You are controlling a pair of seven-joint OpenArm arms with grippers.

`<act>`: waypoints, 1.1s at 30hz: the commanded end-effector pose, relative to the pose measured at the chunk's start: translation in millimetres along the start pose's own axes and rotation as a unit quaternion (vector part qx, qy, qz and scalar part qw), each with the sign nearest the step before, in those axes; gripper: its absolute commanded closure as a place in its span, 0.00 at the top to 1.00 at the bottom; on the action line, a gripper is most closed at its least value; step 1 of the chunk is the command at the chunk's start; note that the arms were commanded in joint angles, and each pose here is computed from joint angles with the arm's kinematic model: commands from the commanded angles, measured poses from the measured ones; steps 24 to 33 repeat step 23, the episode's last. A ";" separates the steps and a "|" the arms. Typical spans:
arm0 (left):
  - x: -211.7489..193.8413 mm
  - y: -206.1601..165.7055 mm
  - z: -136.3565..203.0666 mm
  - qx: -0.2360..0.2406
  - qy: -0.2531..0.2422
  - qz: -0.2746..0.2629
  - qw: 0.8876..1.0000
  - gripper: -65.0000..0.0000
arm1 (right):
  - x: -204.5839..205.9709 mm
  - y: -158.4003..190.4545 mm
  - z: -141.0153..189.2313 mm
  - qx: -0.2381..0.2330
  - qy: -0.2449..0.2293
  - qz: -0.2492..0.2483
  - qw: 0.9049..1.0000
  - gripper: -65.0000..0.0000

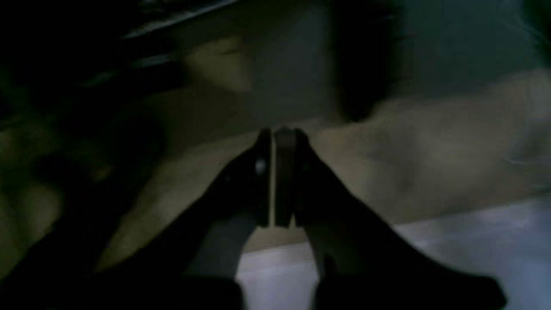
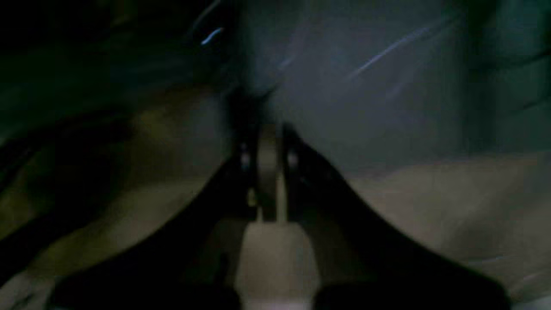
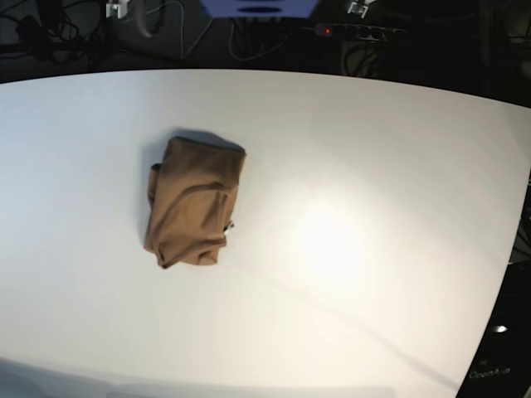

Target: Fold the T-shirt properly

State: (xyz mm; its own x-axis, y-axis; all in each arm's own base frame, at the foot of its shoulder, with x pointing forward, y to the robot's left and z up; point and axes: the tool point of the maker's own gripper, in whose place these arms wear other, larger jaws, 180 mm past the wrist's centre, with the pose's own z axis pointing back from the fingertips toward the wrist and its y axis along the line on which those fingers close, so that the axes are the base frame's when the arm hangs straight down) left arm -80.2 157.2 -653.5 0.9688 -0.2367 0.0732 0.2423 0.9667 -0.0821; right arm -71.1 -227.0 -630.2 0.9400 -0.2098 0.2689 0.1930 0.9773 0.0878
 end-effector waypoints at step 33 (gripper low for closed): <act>54.7 -18.7 -10.3 -0.010 -0.050 0.056 0.997 0.04 | 22.7 45.2 -28.4 -0.013 0.001 0.066 0.998 0.20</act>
